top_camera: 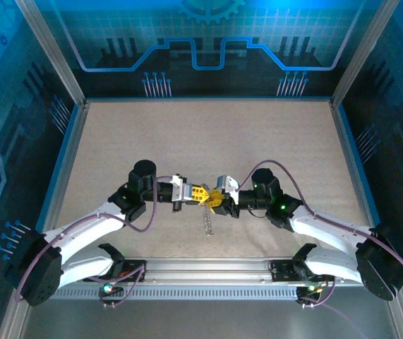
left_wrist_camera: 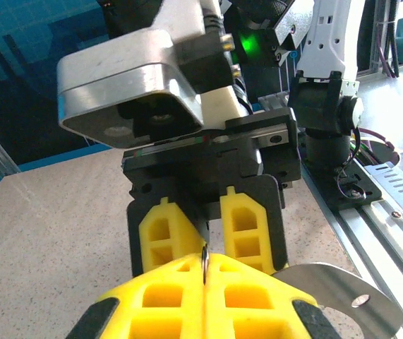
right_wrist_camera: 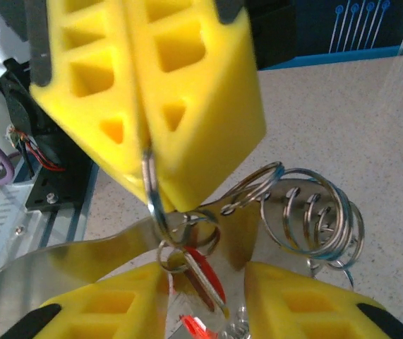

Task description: Put the keys on the keyring

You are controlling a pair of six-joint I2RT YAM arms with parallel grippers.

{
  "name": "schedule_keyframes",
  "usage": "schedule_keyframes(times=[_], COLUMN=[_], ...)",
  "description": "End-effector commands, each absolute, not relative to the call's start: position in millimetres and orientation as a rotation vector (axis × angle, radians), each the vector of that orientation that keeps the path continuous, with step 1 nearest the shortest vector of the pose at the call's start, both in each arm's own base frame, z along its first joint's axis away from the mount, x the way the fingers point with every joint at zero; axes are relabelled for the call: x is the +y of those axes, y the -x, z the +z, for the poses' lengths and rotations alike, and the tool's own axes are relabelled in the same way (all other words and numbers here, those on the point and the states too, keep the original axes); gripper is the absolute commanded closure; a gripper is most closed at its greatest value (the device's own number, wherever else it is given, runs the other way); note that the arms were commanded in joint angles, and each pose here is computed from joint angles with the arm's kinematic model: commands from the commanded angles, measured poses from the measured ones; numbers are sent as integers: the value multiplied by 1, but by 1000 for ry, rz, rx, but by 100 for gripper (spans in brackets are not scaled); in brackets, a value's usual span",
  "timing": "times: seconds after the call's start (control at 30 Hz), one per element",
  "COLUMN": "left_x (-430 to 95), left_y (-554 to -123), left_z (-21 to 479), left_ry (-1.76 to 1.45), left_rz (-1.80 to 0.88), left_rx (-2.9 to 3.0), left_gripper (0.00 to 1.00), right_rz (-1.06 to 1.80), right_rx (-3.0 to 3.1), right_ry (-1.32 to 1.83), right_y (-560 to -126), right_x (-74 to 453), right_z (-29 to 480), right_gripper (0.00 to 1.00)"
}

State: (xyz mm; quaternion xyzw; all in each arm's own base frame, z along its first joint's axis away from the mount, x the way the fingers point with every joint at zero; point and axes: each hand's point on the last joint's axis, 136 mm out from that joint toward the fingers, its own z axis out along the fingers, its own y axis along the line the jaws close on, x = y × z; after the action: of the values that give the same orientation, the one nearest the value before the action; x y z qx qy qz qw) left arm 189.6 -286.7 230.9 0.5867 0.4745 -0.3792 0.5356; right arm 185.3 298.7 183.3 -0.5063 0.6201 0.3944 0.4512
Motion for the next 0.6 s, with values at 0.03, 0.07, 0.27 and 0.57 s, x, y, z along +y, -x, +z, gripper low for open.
schedule_keyframes(times=[0.03,0.07,0.27,0.57], left_x=[-284,-284,-283,-283], left_y=[-184,-185,-188,-191], left_z=[240,240,231,223], left_ry=[-1395,-1394,-1406,-1426], left_rz=[-907,-902,-883,-869], left_rx=[1070,1074,1110,1148], left_gripper=[100,100,100,100], right_rz=[960,945,846,703], right_rx=[1522,1523,1520,1510], right_ry=[1248,1250,1259,1335], right_y=[-183,-183,-187,-193], right_x=[292,290,276,269], right_z=[183,182,188,210], right_gripper=[84,86,98,100])
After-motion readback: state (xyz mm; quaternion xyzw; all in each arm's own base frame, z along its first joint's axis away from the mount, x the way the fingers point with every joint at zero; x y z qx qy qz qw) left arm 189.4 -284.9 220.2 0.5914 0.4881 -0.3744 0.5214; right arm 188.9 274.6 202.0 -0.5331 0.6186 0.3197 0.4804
